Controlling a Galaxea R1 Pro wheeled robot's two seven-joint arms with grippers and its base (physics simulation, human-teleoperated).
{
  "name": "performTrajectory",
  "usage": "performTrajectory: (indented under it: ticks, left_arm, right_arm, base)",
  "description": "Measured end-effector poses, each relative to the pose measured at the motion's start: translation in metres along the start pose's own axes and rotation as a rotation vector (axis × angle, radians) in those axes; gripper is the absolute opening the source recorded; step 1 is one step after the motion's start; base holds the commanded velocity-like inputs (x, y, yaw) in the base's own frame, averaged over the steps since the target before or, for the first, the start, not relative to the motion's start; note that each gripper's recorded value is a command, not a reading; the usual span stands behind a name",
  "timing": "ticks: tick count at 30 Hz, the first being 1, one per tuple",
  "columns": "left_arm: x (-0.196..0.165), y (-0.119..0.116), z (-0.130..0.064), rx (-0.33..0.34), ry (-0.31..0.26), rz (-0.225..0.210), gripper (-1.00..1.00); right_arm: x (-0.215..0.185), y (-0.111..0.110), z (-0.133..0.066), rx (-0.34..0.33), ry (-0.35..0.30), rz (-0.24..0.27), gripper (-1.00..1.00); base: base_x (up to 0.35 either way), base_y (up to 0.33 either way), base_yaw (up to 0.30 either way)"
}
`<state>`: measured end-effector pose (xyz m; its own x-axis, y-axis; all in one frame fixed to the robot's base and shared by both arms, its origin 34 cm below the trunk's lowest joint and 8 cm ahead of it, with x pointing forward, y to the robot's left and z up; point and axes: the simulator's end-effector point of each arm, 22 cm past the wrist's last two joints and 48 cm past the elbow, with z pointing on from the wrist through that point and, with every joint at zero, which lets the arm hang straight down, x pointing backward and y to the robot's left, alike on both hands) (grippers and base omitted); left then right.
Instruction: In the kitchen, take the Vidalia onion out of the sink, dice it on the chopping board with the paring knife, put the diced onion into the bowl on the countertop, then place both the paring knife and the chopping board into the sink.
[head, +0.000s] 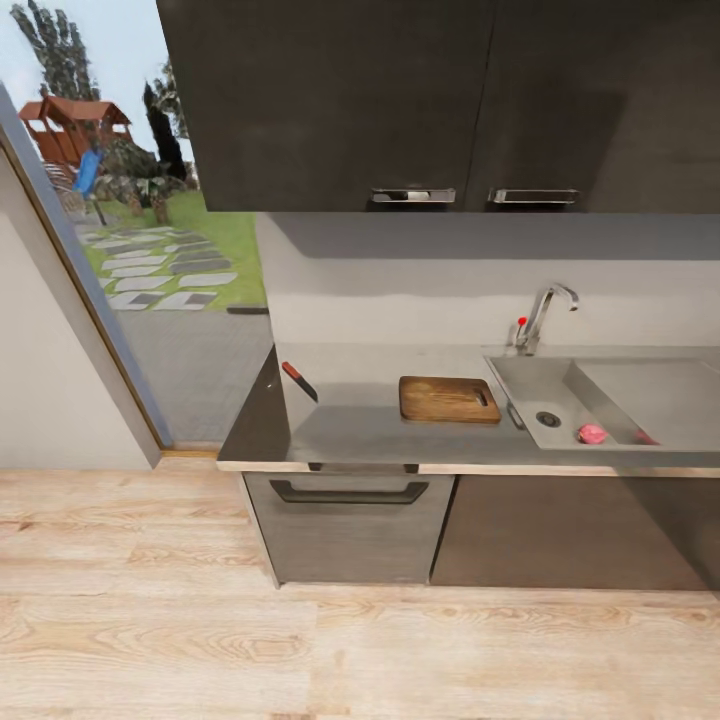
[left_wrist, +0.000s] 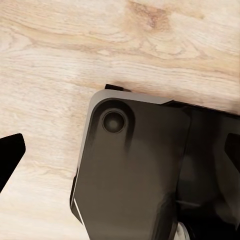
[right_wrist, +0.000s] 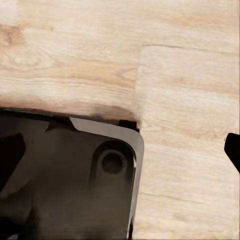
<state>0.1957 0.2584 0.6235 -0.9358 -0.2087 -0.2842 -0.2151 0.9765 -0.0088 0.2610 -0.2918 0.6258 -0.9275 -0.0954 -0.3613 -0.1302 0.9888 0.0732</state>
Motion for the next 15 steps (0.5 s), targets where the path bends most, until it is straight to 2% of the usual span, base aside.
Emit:
performTrajectory:
  ticks: [2, 3, 6, 7, 9, 12, 15]
  left_arm:
    - [0.0, 0.0, 0.0, 0.0, 0.0, 0.0, 1.0]
    - [0.0, -0.001, 0.0, 0.001, 0.0, 0.0, 1.0]
    - [0.0, -0.001, 0.0, 0.001, 0.0, 0.0, 1.0]
    - [0.0, -0.001, 0.0, 0.001, 0.0, 0.0, 1.0]
    - [0.0, 0.0, 0.0, 0.0, 0.0, -0.001, 1.0]
    - [0.0, 0.0, 0.0, 0.0, 0.0, -0.002, 1.0]
    - [0.0, 0.0, 0.0, 0.0, 0.0, -0.002, 1.0]
  right_arm:
    - [0.009, -0.007, -0.003, 0.033, 0.011, 0.005, 1.0]
    - [0.013, -0.024, -0.005, 0.122, 0.016, 0.012, 1.0]
    - [0.015, -0.039, -0.008, 0.216, 0.017, 0.034, 1.0]
    - [0.015, -0.041, -0.008, 0.23, 0.017, 0.041, 1.0]
    - [0.016, -0.04, -0.009, 0.277, 0.014, 0.111, 1.0]
    - [0.017, -0.044, -0.011, 0.313, 0.008, 0.186, 1.0]
    - [0.001, -0.061, -0.011, 0.351, -0.032, 0.206, 1.0]
  base:
    - [0.0, 0.0, 0.0]
    - [0.0, 0.0, 0.0]
    - [0.0, 0.0, 0.0]
    - [0.0, 0.0, 0.0]
    - [0.0, 0.0, 0.0]
    - [0.0, 0.0, 0.0]
    - [0.0, 0.0, 0.0]
